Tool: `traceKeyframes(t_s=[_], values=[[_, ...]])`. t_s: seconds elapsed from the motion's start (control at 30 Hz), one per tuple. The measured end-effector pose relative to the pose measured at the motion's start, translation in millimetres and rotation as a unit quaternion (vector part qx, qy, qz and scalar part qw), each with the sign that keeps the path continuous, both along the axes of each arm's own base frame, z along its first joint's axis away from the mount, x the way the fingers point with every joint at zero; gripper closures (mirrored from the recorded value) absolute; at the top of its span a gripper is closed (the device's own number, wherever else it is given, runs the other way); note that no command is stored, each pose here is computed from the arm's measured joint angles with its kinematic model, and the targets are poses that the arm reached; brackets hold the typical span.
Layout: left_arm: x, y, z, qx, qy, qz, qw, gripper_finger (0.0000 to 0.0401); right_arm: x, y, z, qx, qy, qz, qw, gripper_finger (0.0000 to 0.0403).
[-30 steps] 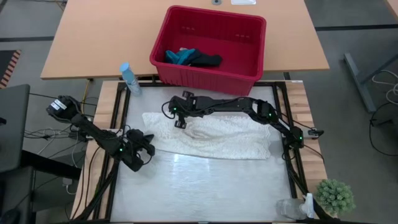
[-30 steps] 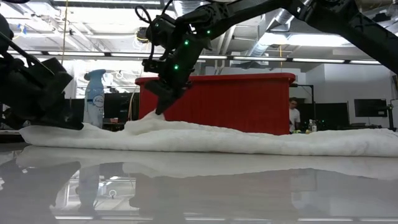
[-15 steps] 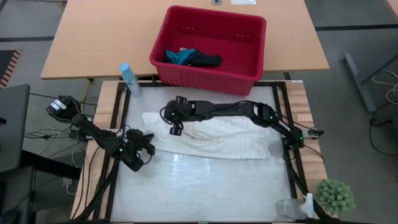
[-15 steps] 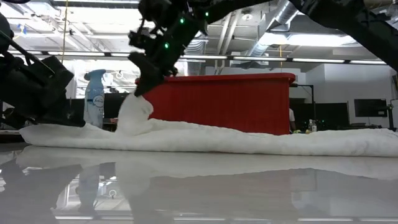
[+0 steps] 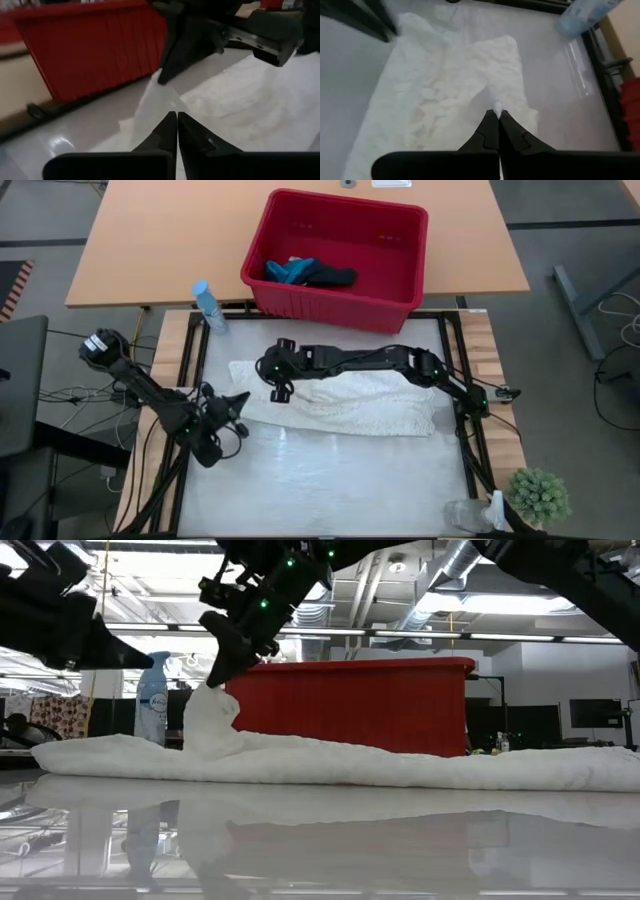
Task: Fold Laundry from Bin
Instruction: Fold the white shirt
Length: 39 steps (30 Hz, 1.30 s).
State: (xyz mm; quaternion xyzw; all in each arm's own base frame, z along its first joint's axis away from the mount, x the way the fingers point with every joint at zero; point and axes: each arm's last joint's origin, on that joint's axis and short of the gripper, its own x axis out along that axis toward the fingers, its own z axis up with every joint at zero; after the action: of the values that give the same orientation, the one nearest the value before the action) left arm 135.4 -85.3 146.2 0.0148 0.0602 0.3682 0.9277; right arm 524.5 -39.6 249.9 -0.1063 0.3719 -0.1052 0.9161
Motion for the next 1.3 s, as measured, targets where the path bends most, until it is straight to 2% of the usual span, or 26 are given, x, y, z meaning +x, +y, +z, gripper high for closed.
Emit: traceKeyframes(t_s=[0.17,0.33,0.5,0.57,0.7,0.87,1.1,1.3], values=[[-4.2,6.4,-2.8,0.033,0.046,-0.005,0.998,0.0354,0.2,-1.0,-0.3,0.004,0.0,0.004,1.0,0.0386],[4.2,11.9,2.4,0.029,0.111,-0.031,0.993,0.0306,0.1,-1.6,-0.5,0.003,0.002,0.01,1.0,0.0385],[18.3,17.6,17.8,0.082,0.174,-0.077,0.978,0.0271,0.1,-1.9,-0.7,-0.002,0.004,0.015,1.0,0.0385],[20.0,24.8,22.2,0.09,0.183,-0.07,0.977,0.0263,0.1,-1.5,-0.8,-0.002,0.004,0.015,1.0,0.0385],[18.5,36.8,29.2,0.098,0.191,-0.05,0.975,0.0255,0.1,-1.3,-0.8,-0.004,0.005,0.018,1.0,0.0385],[23.3,46.9,36.2,0.097,0.211,-0.119,0.966,0.0254,0.5,-0.7,-0.4,-0.011,0.005,0.025,1.0,0.0385],[30.2,69.0,40.3,0.105,0.222,-0.094,0.965,0.0255,0.6,-0.5,-0.6,-0.011,0.005,0.025,1.0,0.0385],[34.3,84.1,39.5,0.084,0.226,-0.13,0.962,0.0255,0.6,0.6,-0.7,-0.011,0.006,0.027,1.0,0.0385]])
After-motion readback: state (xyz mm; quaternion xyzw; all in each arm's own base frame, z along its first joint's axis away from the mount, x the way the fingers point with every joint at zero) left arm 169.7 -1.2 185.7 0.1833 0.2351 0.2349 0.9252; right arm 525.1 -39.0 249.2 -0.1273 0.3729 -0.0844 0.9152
